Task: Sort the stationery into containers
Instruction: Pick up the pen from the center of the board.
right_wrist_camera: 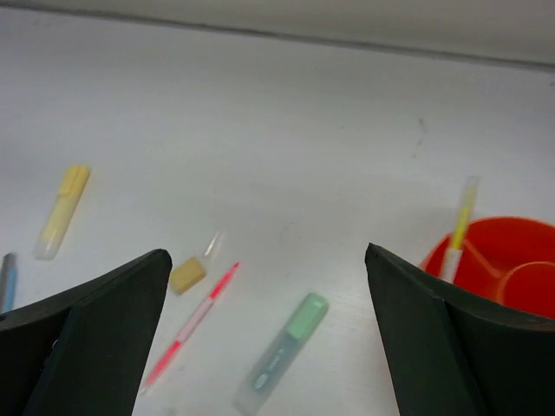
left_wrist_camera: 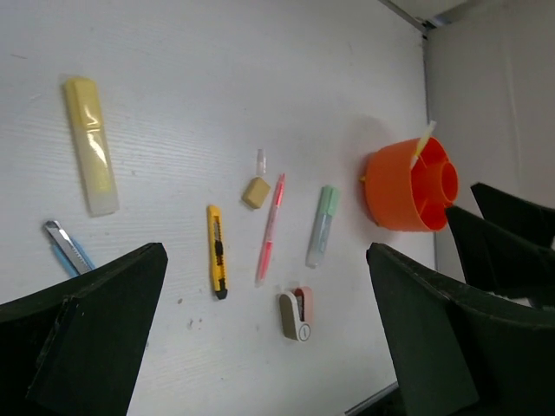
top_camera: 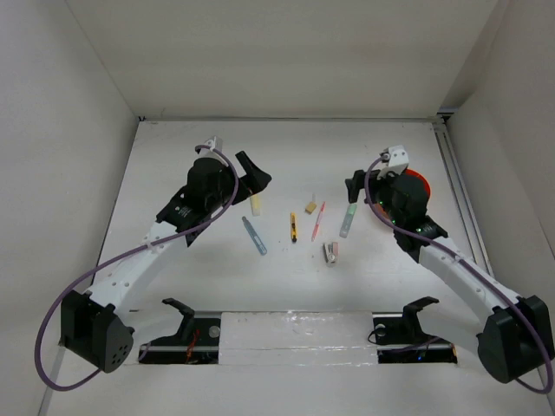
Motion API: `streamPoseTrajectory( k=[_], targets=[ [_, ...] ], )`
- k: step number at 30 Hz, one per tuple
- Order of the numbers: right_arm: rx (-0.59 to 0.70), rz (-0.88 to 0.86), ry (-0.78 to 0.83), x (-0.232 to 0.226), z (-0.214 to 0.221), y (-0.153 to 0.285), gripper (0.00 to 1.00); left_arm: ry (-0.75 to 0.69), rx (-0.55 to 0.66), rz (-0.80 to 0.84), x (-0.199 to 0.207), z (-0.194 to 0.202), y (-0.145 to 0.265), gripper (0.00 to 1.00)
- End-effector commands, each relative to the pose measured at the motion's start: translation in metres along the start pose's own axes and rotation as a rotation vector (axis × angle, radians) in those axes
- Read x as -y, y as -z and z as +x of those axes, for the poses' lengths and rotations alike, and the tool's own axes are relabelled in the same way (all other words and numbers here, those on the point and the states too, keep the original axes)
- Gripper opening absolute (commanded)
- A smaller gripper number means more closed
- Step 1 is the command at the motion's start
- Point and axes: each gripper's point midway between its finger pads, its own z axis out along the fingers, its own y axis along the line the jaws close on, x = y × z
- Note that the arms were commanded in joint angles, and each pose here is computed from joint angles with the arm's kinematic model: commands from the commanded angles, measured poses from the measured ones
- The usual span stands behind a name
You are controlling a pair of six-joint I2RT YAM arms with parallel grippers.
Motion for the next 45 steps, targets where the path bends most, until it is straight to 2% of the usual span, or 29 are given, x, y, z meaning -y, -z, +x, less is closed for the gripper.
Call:
streamPoseTrajectory(
  k=[1,9,16,26,36,40,43,44,45],
  targets=[
    [-0.163,0.2,-0.037,-0.004,0.02,0.008,1.0,0.039,0.046,-0.126,-0.014,-0.016,-0.005,1.0],
    [-0.361,0.22,-0.173,-0.053,0.085,-0.005,1.0,0.051,0.026,-0.244,-0.023,-0.023,-0.019,1.0],
    [-0.552,0.267,-0.098,-0.088,0.137,-0.036,0.95,0.029,-0.026,-0.297,-0.029,-0.019,-0.024,1.0],
    [-0.604,0.332,-0.109,-0.093,0.162,-0.039,0.9,0.011,-0.014,-0.295,-0.031,-0.021,-0.022,1.0],
    [-0.688,0.33,-0.096,-0.098,0.199,-0.038,0.73,0.013,-0.041,-0.283,-0.031,-0.014,-0.026,1.0],
    [-0.686,0.325,-0.101,-0.104,0.2,-0.039,0.67,0.013,-0.041,-0.283,-0.031,-0.014,-0.026,1.0],
    [-0.685,0.328,-0.11,-0.104,0.2,-0.039,0.58,0.012,-0.034,-0.29,-0.032,-0.015,-0.026,1.0],
    [-0.685,0.328,-0.11,-0.104,0.2,-0.039,0.52,0.012,-0.034,-0.29,-0.032,-0.015,-0.026,1.0],
    [-0.685,0.328,-0.11,-0.104,0.2,-0.039,0.52,0.012,-0.034,-0.29,-0.032,-0.015,-0.026,1.0]
  ],
)
